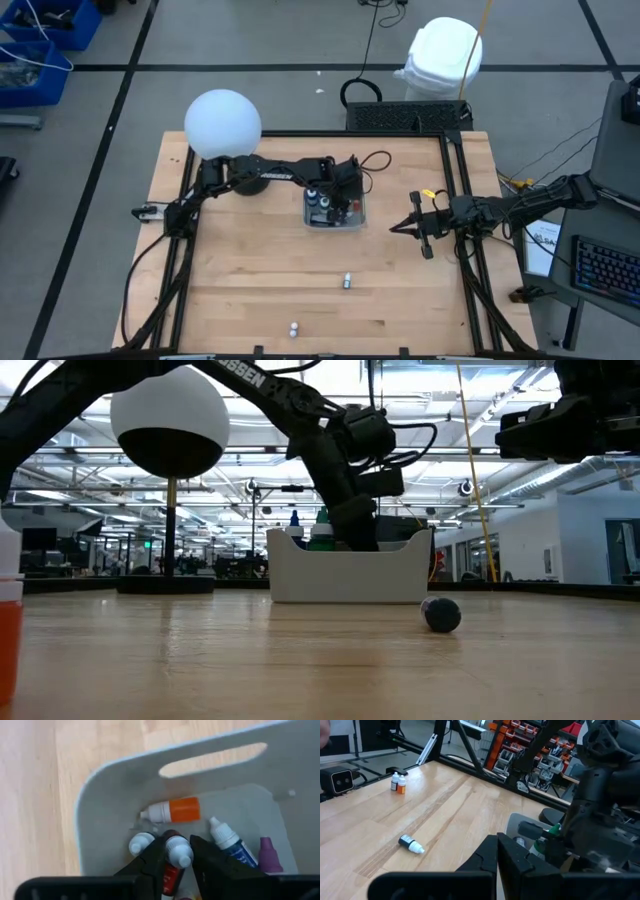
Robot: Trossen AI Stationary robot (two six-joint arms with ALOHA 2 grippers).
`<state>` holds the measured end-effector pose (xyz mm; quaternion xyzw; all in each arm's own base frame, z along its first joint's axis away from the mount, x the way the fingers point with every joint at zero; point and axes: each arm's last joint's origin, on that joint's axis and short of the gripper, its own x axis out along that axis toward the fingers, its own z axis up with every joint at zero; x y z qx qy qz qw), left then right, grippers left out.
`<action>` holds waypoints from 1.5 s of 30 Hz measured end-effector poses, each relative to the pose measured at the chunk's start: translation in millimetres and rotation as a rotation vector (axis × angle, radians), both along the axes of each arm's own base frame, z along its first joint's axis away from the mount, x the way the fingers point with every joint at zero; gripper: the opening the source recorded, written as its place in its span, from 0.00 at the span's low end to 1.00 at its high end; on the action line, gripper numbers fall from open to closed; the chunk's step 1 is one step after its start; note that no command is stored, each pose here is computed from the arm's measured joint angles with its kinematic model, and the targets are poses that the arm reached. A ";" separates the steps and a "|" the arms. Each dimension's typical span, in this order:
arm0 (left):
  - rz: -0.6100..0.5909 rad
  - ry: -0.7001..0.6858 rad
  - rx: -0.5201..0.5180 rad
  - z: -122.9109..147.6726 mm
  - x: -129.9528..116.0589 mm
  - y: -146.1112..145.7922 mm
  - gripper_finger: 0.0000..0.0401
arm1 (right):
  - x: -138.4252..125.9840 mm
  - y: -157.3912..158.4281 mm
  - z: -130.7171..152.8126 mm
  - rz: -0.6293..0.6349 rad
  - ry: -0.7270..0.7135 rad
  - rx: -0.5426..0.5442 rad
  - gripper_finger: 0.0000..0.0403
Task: Pick & Place food coloring
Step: Put the small black food coloring bottle into the gray bin, then put the small yellow food coloring bottle into the gray bin
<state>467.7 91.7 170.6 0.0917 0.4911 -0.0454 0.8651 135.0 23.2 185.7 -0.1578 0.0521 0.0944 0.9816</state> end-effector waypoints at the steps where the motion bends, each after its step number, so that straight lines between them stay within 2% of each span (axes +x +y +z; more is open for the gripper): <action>1: 0.005 -0.004 -0.004 1.5 0.5 0.4 0.25 | 0.0 0.0 0.0 0.000 0.000 0.000 0.00; 10: 0.020 -0.020 0.003 30.7 7.2 0.0 0.45 | 0.0 0.1 0.1 0.002 -0.001 0.005 0.00; 14: 0.065 -0.011 -0.038 72.2 9.6 -10.7 0.48 | 0.0 0.1 0.1 0.002 0.000 0.005 0.00; 17: 0.089 0.022 -0.084 110.8 4.8 -35.5 0.47 | 0.0 0.1 0.1 0.002 -0.001 0.003 0.00; 20: 0.070 0.095 -0.100 144.5 -9.1 -75.5 0.45 | 0.0 0.1 0.1 0.003 -0.001 0.000 0.00; 23: 0.047 0.152 -0.082 156.9 -30.3 -127.1 0.40 | 0.0 0.1 0.1 0.003 -0.001 0.000 0.00; 28: 0.000 0.297 -0.054 148.3 -60.9 -217.8 0.28 | 0.0 0.1 -0.2 0.002 0.002 0.000 0.00; 32: -0.062 0.280 -0.032 137.6 -81.9 -286.6 0.14 | 0.0 0.1 0.1 0.002 0.001 0.009 0.00; 36: -0.019 0.191 -0.064 122.3 -94.6 -333.2 0.02 | 0.1 0.1 0.2 -0.002 0.004 0.040 0.00; 40: 0.080 0.133 -0.007 99.7 -108.6 -358.1 0.06 | 0.1 0.1 0.2 -0.005 0.008 0.058 0.00; 45: 0.158 0.184 -0.052 71.0 -118.3 -368.8 0.24 | 0.1 0.1 0.1 -0.006 0.010 0.066 0.00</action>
